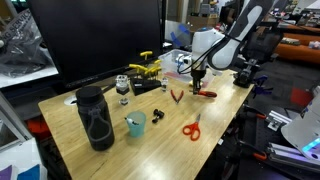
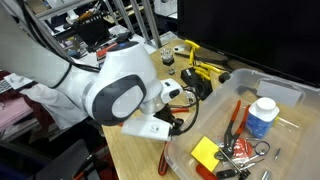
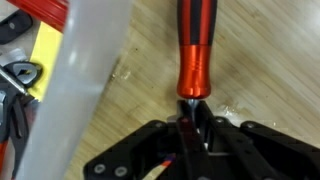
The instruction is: Get the orange screwdriver and put it in the colourless
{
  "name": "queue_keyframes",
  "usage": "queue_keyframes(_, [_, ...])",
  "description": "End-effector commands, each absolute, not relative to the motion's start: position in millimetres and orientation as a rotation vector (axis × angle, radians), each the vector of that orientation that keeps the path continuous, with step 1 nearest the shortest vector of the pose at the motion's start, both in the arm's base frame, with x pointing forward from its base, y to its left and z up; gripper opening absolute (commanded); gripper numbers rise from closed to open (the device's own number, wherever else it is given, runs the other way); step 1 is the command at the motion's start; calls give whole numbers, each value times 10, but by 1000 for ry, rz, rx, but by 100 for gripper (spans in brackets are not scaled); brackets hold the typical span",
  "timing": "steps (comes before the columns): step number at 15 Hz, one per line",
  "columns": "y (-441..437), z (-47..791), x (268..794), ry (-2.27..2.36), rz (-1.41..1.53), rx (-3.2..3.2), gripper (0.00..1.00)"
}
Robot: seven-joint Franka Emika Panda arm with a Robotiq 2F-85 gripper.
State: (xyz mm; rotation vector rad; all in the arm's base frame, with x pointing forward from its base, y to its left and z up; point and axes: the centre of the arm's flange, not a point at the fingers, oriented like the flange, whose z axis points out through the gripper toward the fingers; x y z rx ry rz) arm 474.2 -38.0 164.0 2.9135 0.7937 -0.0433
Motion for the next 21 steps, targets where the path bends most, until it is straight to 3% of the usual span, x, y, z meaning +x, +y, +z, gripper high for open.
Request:
queue_keyframes(1, [-321,2018,4558,766,112,2933,3])
queue_keyframes(21, [-221,3811,4309,779,993,2598,3])
